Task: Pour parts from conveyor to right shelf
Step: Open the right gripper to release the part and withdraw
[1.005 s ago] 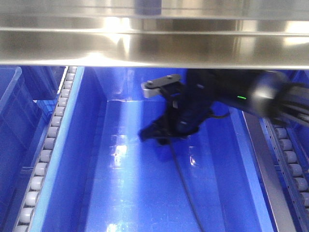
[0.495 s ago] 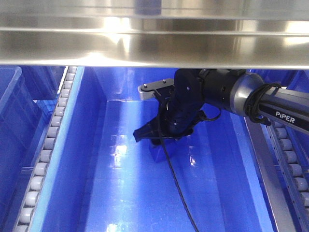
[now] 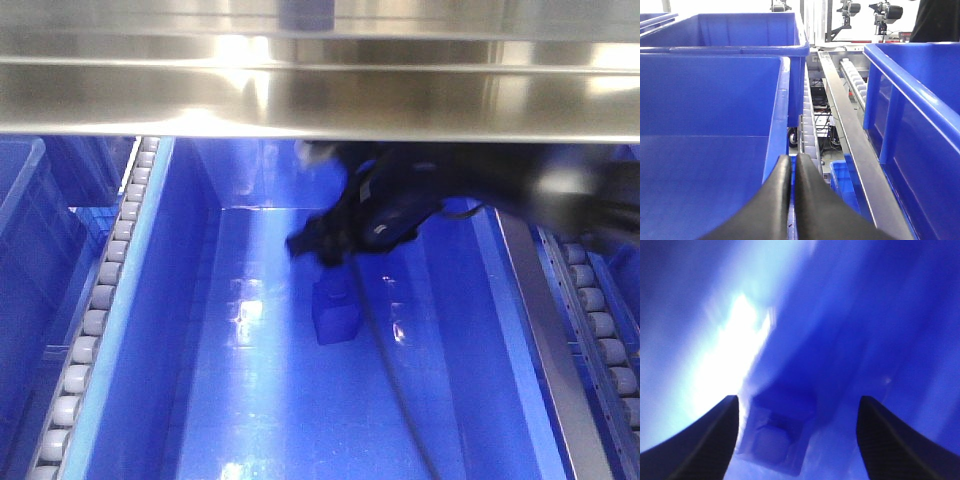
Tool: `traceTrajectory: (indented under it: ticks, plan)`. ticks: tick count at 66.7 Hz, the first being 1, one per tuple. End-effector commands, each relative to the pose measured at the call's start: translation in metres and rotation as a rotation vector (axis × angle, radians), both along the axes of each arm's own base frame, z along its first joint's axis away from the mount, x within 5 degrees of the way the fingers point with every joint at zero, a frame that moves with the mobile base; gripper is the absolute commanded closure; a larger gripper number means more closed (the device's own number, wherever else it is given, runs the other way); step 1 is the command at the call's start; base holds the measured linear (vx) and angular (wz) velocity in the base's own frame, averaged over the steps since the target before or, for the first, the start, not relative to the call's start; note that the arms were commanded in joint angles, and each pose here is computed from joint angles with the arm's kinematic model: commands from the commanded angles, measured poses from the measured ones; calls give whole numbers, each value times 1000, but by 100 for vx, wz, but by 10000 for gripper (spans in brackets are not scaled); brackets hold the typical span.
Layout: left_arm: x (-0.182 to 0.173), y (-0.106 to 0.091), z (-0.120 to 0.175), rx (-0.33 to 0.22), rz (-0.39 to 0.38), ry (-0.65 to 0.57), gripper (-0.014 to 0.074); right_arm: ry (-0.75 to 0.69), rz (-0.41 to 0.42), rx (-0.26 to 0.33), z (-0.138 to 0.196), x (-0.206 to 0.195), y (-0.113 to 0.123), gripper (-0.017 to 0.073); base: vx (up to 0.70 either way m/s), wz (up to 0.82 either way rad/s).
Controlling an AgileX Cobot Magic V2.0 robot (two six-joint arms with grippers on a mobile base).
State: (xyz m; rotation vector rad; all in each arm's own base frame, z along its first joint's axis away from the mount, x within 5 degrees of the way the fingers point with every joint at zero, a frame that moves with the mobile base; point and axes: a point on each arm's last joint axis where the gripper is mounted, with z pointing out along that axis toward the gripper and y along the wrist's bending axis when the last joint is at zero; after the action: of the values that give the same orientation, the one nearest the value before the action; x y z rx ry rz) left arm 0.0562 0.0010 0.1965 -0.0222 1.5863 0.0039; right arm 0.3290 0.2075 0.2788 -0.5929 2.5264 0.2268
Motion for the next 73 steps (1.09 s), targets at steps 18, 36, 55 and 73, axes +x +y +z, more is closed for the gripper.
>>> traceTrajectory:
  ticks: [18,36,55,73]
  plan:
    - [-2,0,15,-12,0,-104,600,-285,7,156,35,-54,-36,72,0,0]
    - [-2,0,15,-12,0,-104,600,-392,10,226,48,-113,-72,72,0,0]
    - [-2,0,15,-12,0,-104,600,-538,25,262,61,-167,-109,72,0,0]
    - [-2,0,15,-12,0,-104,600,-537,-262,224,52,-167,-157,72,0,0]
